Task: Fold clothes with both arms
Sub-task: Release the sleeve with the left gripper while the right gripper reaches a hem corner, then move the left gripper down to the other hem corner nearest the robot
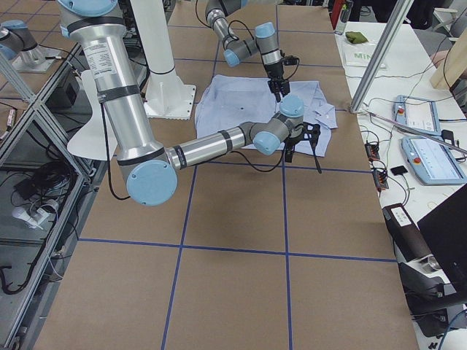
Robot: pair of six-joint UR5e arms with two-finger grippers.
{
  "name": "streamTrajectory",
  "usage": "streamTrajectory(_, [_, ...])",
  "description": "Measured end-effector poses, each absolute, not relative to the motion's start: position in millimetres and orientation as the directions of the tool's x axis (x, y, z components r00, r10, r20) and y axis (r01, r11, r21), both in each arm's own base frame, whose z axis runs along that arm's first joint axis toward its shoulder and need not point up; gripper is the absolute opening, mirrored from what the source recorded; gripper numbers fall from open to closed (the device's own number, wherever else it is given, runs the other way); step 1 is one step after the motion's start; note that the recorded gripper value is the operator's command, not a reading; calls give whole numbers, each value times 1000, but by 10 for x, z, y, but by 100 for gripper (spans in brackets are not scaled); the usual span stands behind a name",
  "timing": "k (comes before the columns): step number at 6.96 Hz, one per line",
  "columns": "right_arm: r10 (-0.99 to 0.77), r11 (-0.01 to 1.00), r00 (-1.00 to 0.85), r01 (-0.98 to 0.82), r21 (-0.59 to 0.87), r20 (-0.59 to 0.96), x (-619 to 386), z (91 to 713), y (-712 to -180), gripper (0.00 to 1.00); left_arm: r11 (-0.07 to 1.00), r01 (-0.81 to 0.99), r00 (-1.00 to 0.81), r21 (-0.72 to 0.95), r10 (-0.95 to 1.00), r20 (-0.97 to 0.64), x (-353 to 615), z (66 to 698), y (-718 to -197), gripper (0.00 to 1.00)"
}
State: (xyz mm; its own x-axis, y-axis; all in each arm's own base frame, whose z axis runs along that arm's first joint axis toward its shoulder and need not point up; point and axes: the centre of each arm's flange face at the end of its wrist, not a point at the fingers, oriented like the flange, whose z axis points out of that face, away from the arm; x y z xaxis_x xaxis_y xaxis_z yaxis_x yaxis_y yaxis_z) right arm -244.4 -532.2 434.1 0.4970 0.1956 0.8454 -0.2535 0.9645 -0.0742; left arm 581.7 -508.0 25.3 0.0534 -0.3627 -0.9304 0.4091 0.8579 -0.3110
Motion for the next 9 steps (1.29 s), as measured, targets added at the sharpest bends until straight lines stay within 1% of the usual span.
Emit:
streamTrajectory(2, [330, 925, 458, -332, -185, 826, -3003, 4061, -4594, 100, 905, 358, 78, -230, -274, -958, 5071, 940, -4591, 99])
streamTrajectory(3, [403, 893, 440, -380, -240, 802, -3277, 3986, -4074, 99, 924, 343, 112, -169, -218, -969, 4790, 1184, -4426, 99])
streamTrajectory(5, [505, 839, 437, -452, -303, 745, -3736, 4047, -2941, 96, 936, 334, 157, -106, -166, -974, 4474, 1526, -4259, 99])
streamTrajectory(6, [535, 822, 436, -464, -329, 724, -3929, 4053, -2536, 95, 937, 335, 172, -103, -168, -971, 4423, 1653, -4230, 99])
streamTrajectory(7, [559, 810, 440, -471, -350, 703, -4067, 4066, -2267, 93, 936, 337, 179, -103, -171, -969, 4405, 1714, -4222, 99])
streamTrajectory(9, [585, 797, 450, -476, -372, 675, -4217, 4086, -1991, 91, 934, 342, 185, -106, -177, -967, 4405, 1759, -4226, 99])
